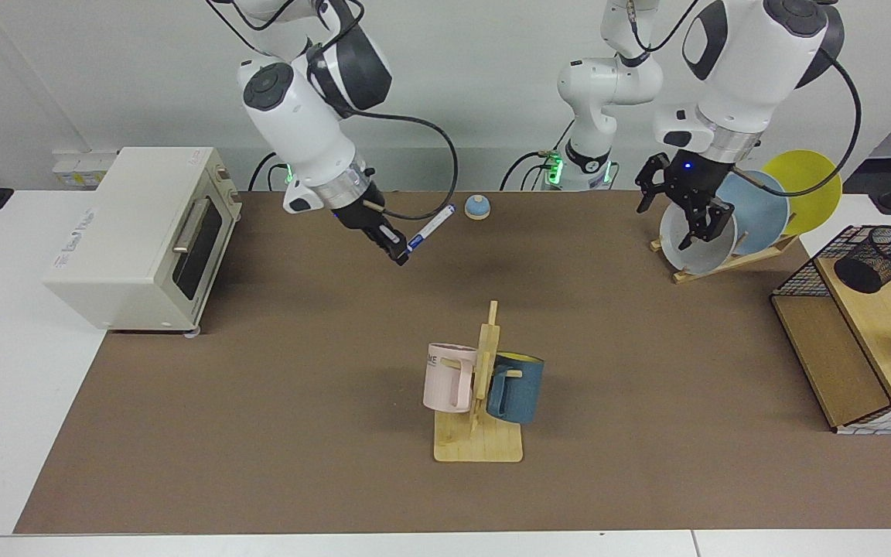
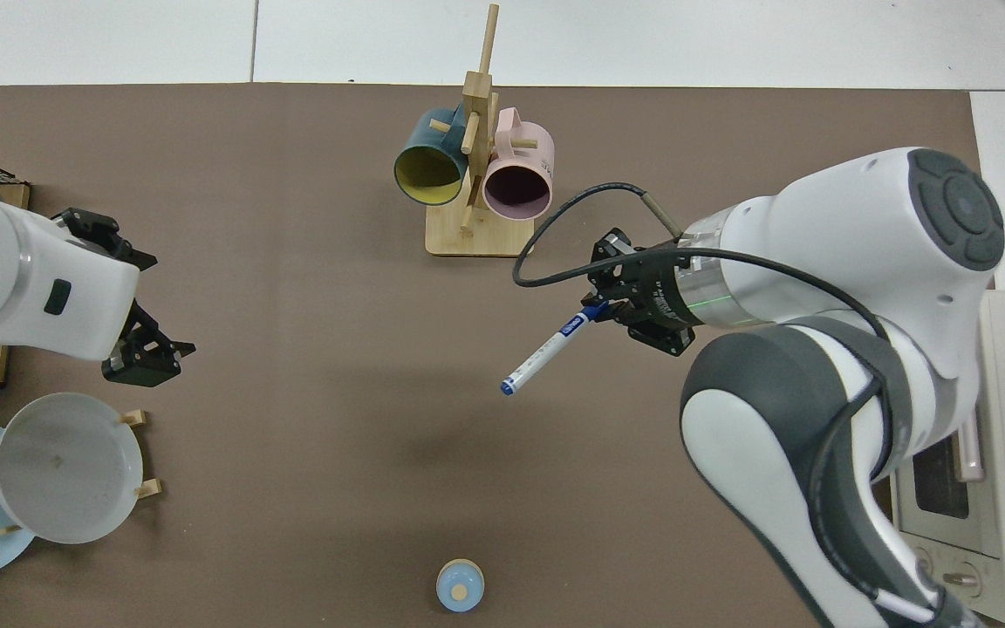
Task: Put markers into pen holder
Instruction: 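Bring the marker to the left gripper while the left gripper reaches it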
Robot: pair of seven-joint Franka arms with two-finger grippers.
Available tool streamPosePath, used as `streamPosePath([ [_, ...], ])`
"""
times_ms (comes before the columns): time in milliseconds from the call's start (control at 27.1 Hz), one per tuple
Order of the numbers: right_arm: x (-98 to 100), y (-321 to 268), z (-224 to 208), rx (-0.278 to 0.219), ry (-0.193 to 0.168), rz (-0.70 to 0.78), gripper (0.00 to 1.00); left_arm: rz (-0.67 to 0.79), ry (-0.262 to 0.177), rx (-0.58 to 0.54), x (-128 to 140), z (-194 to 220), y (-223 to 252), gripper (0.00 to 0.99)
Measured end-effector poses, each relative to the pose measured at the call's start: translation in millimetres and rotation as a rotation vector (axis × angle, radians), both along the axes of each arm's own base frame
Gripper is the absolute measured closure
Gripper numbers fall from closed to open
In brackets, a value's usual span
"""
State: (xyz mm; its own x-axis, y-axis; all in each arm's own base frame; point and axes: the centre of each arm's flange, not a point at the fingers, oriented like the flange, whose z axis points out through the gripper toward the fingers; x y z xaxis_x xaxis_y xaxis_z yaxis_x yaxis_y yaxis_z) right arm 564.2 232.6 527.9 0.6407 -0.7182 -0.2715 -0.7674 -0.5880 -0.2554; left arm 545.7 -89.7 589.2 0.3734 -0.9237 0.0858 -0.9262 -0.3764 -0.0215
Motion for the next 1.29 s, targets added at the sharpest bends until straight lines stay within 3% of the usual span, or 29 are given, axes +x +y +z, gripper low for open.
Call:
streamPosePath([
  [184, -11.3, 33.5, 11.8, 0.014, 0.003, -0.051, 0.83, -0.174, -0.010, 0.003, -2.1, -0.1, -11.6, 0.000],
  [552, -18.1, 61.1, 17.2, 0.033, 0.023, -0.239, 0.83, -0.316, -0.008, -0.075, -13.1, 0.5, -58.3, 0.004],
  [810, -24.8, 82.3, 16.6, 0.040, 0.054, -0.379, 0.83, -0.371, -0.013, -0.106, -23.4, 3.0, -92.2, 0.000],
  [994, -28.0, 92.6, 18.5, 0.062, 0.066, -0.444, 0.83, -0.335, -0.021, -0.116, -32.3, 4.7, -122.1, 0.000],
  [1289, -42.3, 115.3, 18.8, 0.065, 0.088, -0.455, 0.83, -0.311, -0.040, -0.126, -40.3, -0.9, -150.0, 0.000],
])
